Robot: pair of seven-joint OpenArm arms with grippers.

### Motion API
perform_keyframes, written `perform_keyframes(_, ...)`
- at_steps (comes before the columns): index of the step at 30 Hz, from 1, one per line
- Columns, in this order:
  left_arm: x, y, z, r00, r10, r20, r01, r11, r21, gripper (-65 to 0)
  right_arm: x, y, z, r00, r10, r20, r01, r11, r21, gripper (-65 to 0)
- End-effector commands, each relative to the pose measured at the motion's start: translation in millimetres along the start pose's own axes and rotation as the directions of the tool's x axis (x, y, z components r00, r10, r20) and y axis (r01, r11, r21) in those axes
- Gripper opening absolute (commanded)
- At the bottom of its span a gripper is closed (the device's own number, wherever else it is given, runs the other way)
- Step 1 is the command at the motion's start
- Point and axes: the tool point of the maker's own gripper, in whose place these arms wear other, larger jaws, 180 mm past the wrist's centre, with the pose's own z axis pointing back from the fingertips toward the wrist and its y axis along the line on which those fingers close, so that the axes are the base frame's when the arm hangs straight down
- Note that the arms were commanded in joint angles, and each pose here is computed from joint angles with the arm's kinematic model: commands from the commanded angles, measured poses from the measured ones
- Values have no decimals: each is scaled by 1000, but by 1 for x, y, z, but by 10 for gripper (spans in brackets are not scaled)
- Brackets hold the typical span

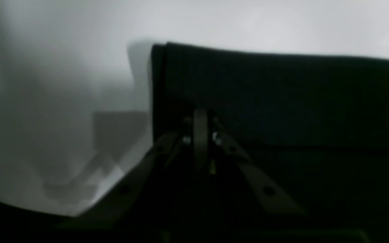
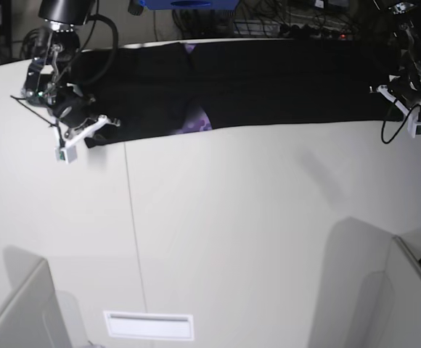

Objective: Fold the T-shirt properly
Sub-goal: 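Grasp the collar end with the right gripper and hem end with the left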

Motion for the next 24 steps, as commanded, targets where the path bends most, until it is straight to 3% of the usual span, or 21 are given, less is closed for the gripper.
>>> perform_keyframes(1, 13, -1, 2, 999, -12, 39, 13, 1000, -9, -650, -4, -7, 0, 1000, 12, -20, -13, 999, -34, -650)
perform_keyframes(6, 34, -13, 5, 996, -35, 86, 38, 999, -24, -650, 14, -6, 9, 997, 7, 72, -4, 999, -42, -650)
perform_keyframes(9, 44, -15, 16, 990, -68, 123, 70, 998, -7, -650, 14, -16, 21, 998, 4, 63, 1, 998, -70, -650)
perform_keyframes(13, 28, -9, 34, 988, -102, 116, 99, 995, 30, -650, 10, -23, 34, 999, 7, 54, -2, 995, -95, -650)
perform_keyframes(18, 0, -5, 37, 991, -126, 51, 123, 991, 44, -650, 19, -5, 58, 991, 87, 104, -77, 993, -95, -650)
perform_keyframes(24, -13, -4, 26, 995, -100, 8, 99, 995, 25, -650, -7, 37, 59, 984, 176, -13, -176, 984, -16, -650)
